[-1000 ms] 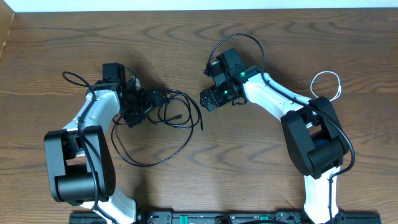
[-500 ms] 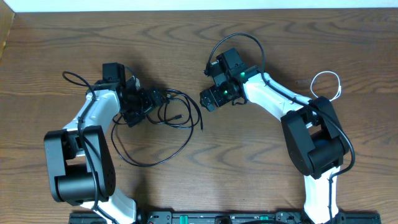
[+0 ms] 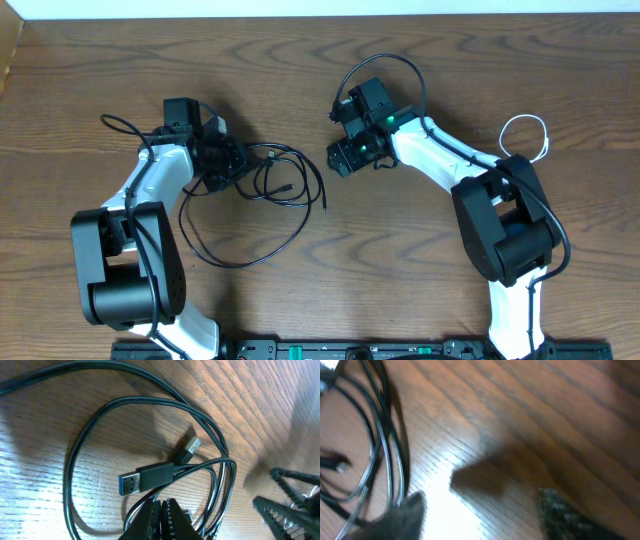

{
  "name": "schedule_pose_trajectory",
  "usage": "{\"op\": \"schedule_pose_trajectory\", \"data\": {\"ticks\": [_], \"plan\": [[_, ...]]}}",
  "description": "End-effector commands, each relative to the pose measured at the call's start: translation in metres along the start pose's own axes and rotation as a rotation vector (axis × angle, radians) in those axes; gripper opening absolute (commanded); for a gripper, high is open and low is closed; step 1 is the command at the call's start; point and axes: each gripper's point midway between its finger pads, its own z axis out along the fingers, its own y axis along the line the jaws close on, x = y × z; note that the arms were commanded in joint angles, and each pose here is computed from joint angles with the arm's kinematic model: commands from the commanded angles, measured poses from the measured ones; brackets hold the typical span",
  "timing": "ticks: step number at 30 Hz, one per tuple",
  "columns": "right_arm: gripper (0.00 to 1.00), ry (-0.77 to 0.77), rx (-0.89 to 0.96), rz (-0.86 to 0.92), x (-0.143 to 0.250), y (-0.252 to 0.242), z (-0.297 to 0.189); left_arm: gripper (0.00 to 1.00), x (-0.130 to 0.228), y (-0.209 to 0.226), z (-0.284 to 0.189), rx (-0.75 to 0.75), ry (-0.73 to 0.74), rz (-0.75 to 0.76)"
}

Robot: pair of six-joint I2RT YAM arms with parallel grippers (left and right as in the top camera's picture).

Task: Untangle cables

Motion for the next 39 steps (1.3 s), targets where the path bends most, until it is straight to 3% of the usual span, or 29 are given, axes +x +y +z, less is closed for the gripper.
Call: {"op": "schedule_pose_trajectory", "data": {"ticks": [1, 3, 4, 12, 13, 15, 17, 21, 24, 26, 28, 34, 39], "plan": [[0.38, 0.039, 0.006, 0.016, 0.013, -0.004, 0.011, 0.07, 0.006, 0.002, 0.004, 0.011, 0.026, -0.012], [0.02, 0.039, 0.005, 0.016, 0.013, -0.004, 0.011, 0.08, 0.005, 0.005, 0.004, -0.005, 0.023, -0.014], [0.01, 0.039, 0.005, 0.016, 0.013, -0.004, 0.011, 0.08, 0.006, 0.006, 0.004, -0.01, 0.024, -0.016], [0.05, 0.032, -0.017, 0.021, 0.011, 0.0, 0.011, 0.08, 0.016, 0.014, 0.003, -0.046, 0.059, -0.04], [0.11, 0.021, -0.066, 0.014, 0.008, 0.01, 0.011, 0.15, 0.016, 0.019, 0.004, -0.084, 0.05, -0.036], [0.13, 0.006, -0.122, 0.002, 0.004, 0.022, 0.011, 0.17, 0.015, 0.025, 0.005, -0.132, 0.039, -0.029], [0.13, -0.006, -0.165, -0.015, 0.001, 0.035, 0.012, 0.27, 0.017, 0.028, 0.006, -0.174, 0.034, -0.015], [0.18, -0.002, -0.186, -0.045, 0.003, 0.051, 0.015, 0.3, 0.027, 0.034, 0.008, -0.258, 0.047, 0.011], [0.2, 0.01, -0.194, -0.062, 0.006, 0.061, 0.017, 0.29, 0.033, 0.047, 0.006, -0.363, 0.052, 0.03], [0.25, 0.017, -0.198, -0.074, 0.008, 0.068, 0.018, 0.15, 0.037, 0.06, 0.001, -0.46, 0.051, 0.041], [0.29, 0.02, -0.202, -0.083, 0.01, 0.073, 0.019, 0.08, 0.039, 0.074, -0.007, -0.558, 0.038, 0.028], [0.3, 0.027, -0.183, -0.111, 0.013, 0.082, 0.023, 0.08, 0.039, 0.101, -0.028, -0.744, -0.002, -0.021], [0.13, -0.034, -0.071, -0.134, -0.003, 0.068, 0.026, 0.08, 0.042, 0.1, -0.027, -0.737, 0.006, -0.041]]}}
